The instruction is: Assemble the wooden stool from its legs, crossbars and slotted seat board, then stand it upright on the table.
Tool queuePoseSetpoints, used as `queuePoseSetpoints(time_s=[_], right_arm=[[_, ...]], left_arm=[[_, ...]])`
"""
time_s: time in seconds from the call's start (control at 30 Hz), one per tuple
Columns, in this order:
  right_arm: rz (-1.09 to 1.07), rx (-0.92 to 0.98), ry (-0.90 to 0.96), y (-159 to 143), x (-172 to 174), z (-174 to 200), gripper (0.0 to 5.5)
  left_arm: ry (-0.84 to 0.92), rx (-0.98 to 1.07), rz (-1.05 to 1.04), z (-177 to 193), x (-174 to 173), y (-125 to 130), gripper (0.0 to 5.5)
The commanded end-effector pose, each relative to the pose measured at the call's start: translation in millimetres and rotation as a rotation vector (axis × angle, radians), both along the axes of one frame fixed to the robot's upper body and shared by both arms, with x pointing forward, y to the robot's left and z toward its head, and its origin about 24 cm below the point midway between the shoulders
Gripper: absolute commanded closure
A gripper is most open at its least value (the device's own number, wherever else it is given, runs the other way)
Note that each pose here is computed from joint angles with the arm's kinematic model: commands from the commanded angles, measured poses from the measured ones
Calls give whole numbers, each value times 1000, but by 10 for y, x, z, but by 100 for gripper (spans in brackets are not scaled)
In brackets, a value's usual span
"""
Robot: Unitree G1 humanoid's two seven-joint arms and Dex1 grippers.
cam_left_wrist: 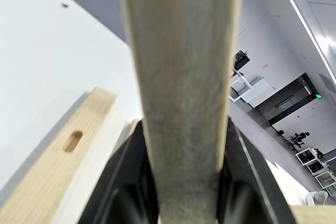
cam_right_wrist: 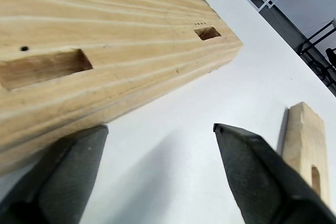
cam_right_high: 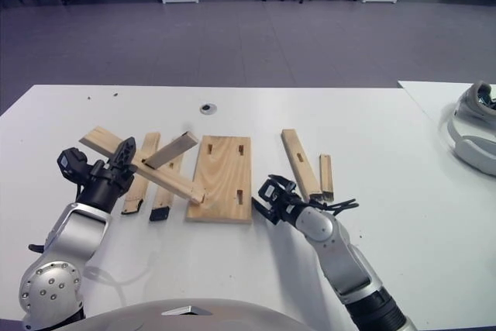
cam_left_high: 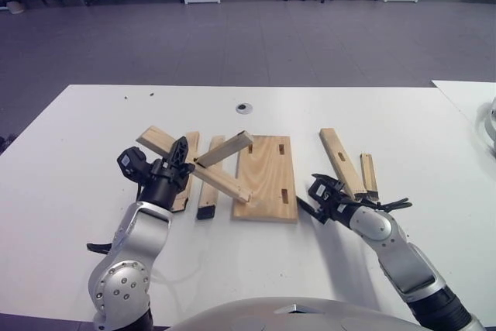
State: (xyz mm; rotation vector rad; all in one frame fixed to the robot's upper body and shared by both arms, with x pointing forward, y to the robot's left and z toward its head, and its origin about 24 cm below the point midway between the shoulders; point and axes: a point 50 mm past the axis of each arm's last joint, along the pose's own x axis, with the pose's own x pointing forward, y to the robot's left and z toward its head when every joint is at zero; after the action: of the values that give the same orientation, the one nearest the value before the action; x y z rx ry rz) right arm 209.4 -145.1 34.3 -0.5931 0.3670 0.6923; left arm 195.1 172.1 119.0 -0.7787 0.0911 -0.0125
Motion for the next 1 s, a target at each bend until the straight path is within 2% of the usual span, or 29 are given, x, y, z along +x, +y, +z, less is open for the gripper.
queuePoseSetpoints(time_s=[0.03, 0.13, 0.3, 0.4, 0.57, 0.8, 0.9, 0.93, 1.0], right_arm=[[35, -13, 76, 27, -78, -102, 174], [94, 2, 88, 81, -112, -85, 174], [133, -11, 101, 102, -142, -83, 174], [150, -6, 80, 127, -132, -52, 174], [76, 85, 0, 149, 56, 177, 174], [78, 41, -44, 144, 115, 193, 174], [72, 30, -55, 123, 145, 186, 174], [66, 28, -58, 112, 152, 182, 174], [53, 27, -64, 100, 164, 166, 174]], left_arm=[[60, 165, -3, -170, -39, 31, 448], [48, 248, 25, -217, -22, 59, 448], [-9, 301, -51, -160, 45, -132, 448], [59, 412, -183, -276, -32, -266, 448], [188, 700, -293, -523, -109, -300, 448], [233, 848, -427, -686, -22, -517, 448], [224, 827, -341, -660, 41, -417, 448], [175, 796, -308, -576, 78, -386, 409], [66, 760, -242, -402, 187, -322, 384]])
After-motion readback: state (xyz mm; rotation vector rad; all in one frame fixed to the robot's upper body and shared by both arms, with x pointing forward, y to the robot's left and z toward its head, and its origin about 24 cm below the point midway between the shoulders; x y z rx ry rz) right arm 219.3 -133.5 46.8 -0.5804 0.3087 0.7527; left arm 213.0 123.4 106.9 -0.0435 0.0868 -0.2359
